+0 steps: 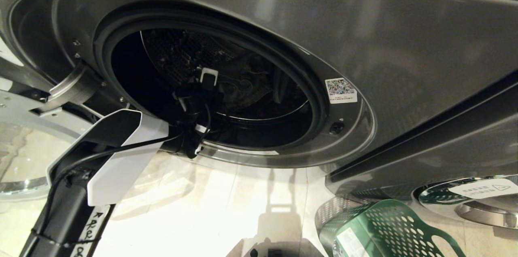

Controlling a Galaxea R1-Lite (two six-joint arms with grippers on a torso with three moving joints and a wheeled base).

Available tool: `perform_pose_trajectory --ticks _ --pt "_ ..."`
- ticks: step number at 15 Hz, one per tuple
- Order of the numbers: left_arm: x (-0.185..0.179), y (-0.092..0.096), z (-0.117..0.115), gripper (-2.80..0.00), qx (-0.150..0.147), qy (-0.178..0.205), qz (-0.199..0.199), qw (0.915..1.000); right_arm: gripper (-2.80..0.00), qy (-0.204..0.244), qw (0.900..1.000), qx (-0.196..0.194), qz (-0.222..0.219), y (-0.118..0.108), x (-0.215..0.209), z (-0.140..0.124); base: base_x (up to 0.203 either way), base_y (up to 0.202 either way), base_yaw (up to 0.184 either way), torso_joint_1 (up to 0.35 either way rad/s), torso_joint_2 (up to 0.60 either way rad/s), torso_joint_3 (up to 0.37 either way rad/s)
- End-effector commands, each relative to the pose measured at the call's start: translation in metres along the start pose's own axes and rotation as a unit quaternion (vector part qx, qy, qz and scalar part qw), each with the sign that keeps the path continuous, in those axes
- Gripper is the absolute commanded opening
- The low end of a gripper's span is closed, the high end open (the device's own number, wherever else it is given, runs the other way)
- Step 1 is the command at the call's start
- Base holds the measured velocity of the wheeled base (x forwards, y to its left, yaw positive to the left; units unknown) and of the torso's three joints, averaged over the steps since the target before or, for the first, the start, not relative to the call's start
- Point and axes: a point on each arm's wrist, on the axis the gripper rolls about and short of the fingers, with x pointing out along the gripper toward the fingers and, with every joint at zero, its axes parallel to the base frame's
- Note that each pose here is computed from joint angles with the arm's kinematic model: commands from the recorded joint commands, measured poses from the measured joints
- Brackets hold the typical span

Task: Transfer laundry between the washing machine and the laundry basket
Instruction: Pick a cloth and place it into the basket

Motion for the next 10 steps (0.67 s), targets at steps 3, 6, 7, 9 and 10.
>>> perform_pose_trajectory --ticks 3,6,7,9,10 --pt "0.002 0.006 0.002 0.00 0.017 -0.037 0.009 0.9992 -2.80 0.000 1.000 0.000 0.001 0.000 0.000 0.000 0.000 0.000 0.000 0.000 0.00 0.000" --pt "0.003 0.009 0.002 0.00 0.029 -0.047 0.006 0.9985 -2.80 0.000 1.000 0.000 0.000 0.000 0.000 0.000 0.000 0.000 0.000 0.000 0.00 0.000" --pt "0.003 0.011 0.001 0.00 0.029 -0.047 0.008 0.9984 -2.80 0.000 1.000 0.000 0.000 0.000 0.000 0.000 0.000 0.000 0.000 0.000 0.00 0.000" --pt "0.003 0.013 0.002 0.00 0.028 -0.051 0.011 0.9982 -2.80 0.000 1.000 0.000 0.000 0.000 0.000 0.000 0.000 0.000 0.000 0.000 0.00 0.000" --pt "0.004 0.015 0.003 0.00 0.027 -0.053 0.014 0.9981 -2.80 0.000 1.000 0.000 0.000 0.000 0.000 0.000 0.000 0.000 0.000 0.000 0.00 0.000"
